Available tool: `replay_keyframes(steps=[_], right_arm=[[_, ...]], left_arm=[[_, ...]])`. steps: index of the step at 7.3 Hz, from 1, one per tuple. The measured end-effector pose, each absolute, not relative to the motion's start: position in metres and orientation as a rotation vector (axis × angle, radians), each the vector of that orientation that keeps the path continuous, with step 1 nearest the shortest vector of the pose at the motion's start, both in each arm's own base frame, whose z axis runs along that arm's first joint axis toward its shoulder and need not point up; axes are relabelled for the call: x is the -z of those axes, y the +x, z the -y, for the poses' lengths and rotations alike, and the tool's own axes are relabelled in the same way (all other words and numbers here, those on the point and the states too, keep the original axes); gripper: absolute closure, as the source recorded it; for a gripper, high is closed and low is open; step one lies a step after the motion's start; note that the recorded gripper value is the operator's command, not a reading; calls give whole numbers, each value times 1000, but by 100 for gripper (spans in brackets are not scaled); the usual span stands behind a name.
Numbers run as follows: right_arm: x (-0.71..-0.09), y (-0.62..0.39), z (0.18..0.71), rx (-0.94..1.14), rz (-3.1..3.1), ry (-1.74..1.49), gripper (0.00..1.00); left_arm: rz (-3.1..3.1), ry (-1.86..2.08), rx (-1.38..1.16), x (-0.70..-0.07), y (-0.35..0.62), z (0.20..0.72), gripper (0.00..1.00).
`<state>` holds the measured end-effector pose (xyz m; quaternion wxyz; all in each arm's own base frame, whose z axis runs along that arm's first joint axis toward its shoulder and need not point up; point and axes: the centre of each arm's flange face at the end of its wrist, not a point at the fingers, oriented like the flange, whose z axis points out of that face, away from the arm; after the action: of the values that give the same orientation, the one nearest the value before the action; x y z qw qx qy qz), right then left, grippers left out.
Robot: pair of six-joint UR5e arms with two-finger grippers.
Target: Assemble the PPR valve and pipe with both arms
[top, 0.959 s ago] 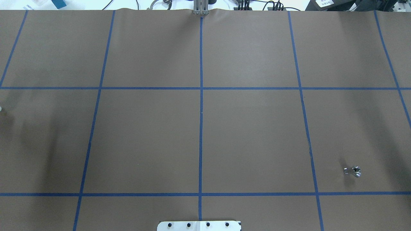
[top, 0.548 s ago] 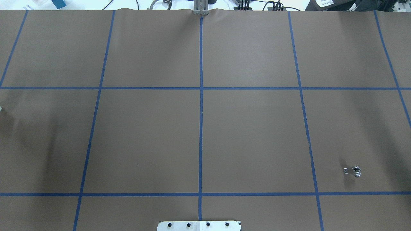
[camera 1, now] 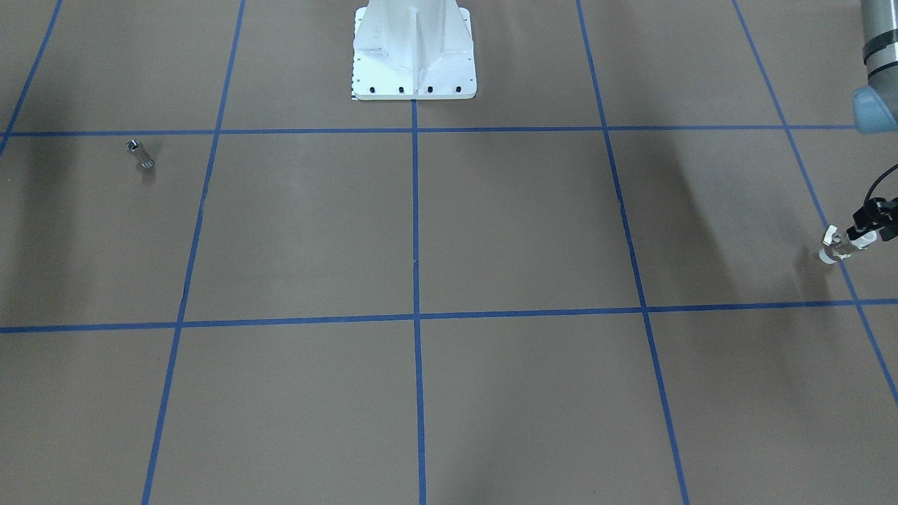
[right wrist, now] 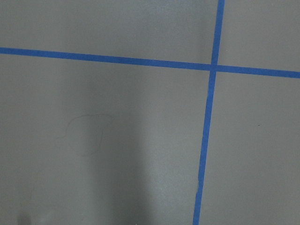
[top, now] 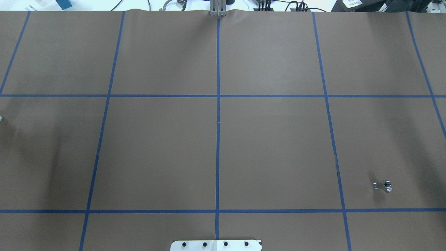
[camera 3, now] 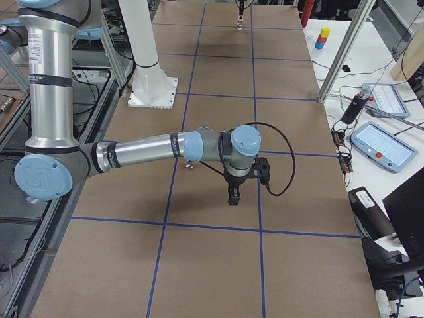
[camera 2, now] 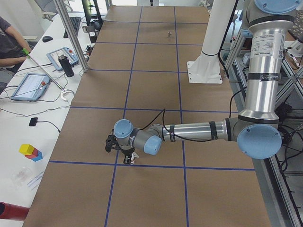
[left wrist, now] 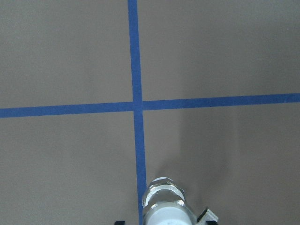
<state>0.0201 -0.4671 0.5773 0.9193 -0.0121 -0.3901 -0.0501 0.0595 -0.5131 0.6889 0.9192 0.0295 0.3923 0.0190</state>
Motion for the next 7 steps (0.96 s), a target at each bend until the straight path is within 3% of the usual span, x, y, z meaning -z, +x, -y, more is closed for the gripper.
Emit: replay_keyframes(steps=[2, 3, 4, 7], right_arm=[[-577, 20, 467, 102, 803, -26, 1], [-577, 20, 467, 102, 803, -26, 1], [-577, 20, 467, 102, 804, -25, 1], [-575, 20, 467, 102, 811, -24, 1]], left_arm=[[-805, 58, -41, -691, 60, 512, 45], [-805, 58, -41, -691, 60, 512, 76], [-805, 56, -41, -691, 60, 512, 100], [-811, 54, -35, -686, 61, 513, 100]])
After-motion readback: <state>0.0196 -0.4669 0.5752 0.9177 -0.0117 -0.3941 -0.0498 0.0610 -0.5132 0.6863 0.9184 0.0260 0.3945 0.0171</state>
